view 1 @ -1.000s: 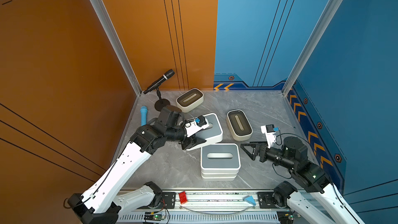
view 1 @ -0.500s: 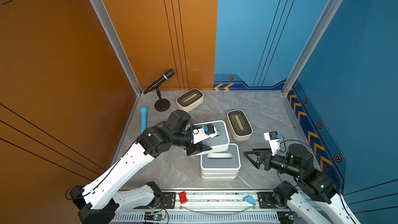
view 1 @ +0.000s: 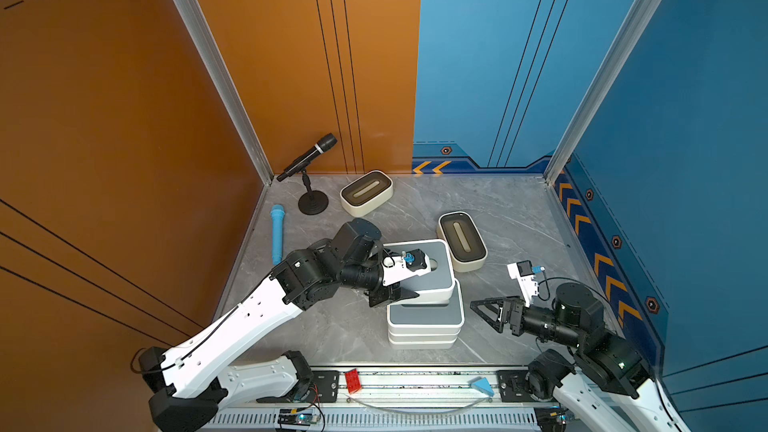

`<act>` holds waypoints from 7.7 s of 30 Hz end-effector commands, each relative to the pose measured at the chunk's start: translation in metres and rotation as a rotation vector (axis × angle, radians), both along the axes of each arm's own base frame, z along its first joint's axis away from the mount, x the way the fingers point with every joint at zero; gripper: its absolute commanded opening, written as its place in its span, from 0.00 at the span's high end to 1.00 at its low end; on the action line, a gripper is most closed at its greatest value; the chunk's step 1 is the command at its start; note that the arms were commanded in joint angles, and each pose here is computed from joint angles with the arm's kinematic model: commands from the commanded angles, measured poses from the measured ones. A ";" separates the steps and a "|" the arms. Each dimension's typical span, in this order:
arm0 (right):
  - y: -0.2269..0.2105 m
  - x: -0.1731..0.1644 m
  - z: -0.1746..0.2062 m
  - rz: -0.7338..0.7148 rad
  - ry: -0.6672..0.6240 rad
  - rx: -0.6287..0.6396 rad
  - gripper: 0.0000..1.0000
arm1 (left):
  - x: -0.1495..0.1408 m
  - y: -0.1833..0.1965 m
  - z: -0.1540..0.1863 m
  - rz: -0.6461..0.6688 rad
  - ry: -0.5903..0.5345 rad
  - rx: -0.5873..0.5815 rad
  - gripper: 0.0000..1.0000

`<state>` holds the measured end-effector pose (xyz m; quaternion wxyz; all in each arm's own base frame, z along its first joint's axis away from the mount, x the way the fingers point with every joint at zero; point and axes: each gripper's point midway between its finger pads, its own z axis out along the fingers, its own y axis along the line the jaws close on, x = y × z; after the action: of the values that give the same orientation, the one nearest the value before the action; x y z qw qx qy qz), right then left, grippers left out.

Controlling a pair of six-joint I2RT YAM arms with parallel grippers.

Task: Stack the tissue boxes
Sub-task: Place the tissue box at the tissue box.

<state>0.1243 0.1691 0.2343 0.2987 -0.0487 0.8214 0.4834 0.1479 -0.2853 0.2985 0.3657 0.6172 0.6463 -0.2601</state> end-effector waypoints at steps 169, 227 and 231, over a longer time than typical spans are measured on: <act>0.007 -0.013 -0.006 0.033 0.084 0.140 0.00 | -0.036 -0.041 -0.043 -0.097 0.033 0.016 0.59; 0.010 -0.007 -0.007 0.035 0.087 0.125 0.00 | -0.037 -0.035 -0.039 -0.095 0.017 0.016 0.44; 0.011 -0.006 -0.004 0.037 0.085 0.125 0.00 | -0.037 -0.035 -0.038 -0.095 0.016 0.013 0.44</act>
<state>0.1163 0.1780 0.2247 0.2488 -0.0152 0.8062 0.5366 0.1150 -0.3212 0.2542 0.3372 0.6442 0.6310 -0.2705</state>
